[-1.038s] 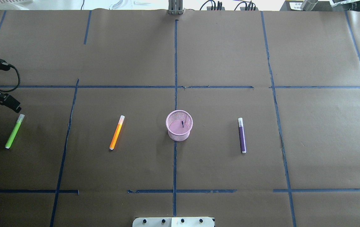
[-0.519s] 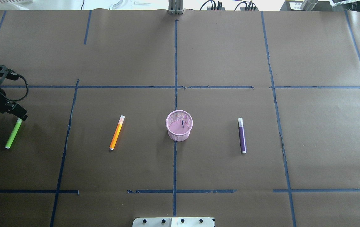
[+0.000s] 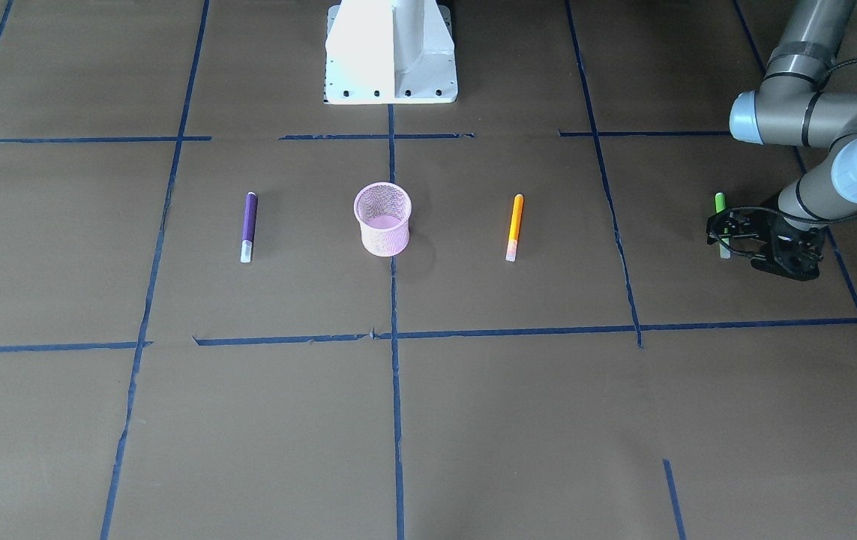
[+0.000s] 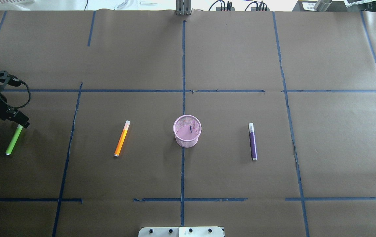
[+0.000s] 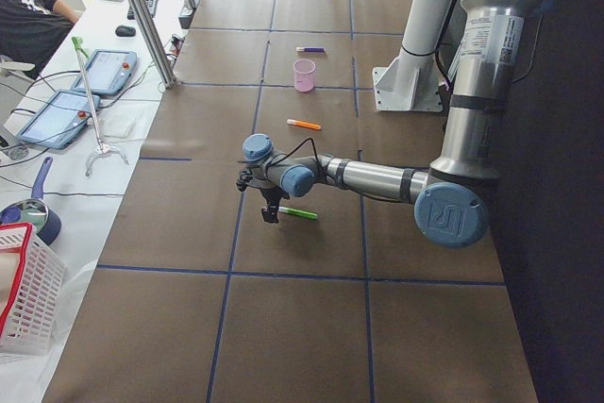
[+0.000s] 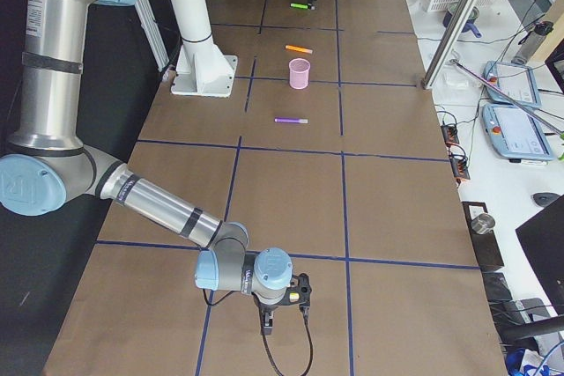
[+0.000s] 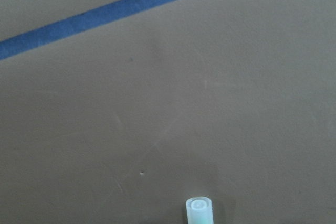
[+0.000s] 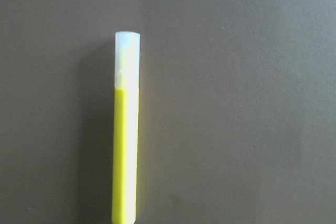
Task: Collect pens into pen holder
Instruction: 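Lower the left gripper onto the green marker and close on it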
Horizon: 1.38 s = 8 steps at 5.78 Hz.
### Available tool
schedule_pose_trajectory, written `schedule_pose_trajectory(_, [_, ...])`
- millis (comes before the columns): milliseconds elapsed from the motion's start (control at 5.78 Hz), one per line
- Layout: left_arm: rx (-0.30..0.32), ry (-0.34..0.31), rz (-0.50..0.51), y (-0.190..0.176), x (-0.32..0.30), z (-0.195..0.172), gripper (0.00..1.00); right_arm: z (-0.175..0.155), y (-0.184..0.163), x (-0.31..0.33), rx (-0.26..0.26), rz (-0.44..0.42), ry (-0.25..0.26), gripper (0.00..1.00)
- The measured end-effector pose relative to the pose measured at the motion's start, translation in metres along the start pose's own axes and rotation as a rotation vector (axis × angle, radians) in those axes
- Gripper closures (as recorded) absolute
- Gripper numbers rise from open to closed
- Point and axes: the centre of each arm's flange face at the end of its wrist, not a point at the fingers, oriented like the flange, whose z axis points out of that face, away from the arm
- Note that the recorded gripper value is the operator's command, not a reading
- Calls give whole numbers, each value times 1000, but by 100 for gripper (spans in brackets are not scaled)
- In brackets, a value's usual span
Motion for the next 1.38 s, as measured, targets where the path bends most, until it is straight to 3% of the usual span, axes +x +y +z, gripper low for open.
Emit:
schedule_pose_trajectory(173, [0, 2, 4, 4, -1, 3, 9, 1, 0, 1, 2, 1, 0, 0])
schedule_pose_trajectory(346, [1, 3, 6, 5, 0, 4, 27, 1, 0, 1, 2, 1, 0, 0])
schedule_pose_trajectory(519, [4, 4, 7, 5, 1, 3, 33, 0, 0, 0, 3, 0, 0, 0])
schedule_pose_trajectory(1038, [6, 6, 9, 4, 4, 2, 75, 0, -1, 0, 8, -2, 0, 0])
schedule_pose_trajectory(1384, [8, 7, 11, 3, 5, 1, 91, -1, -1, 0, 9, -3, 0, 0])
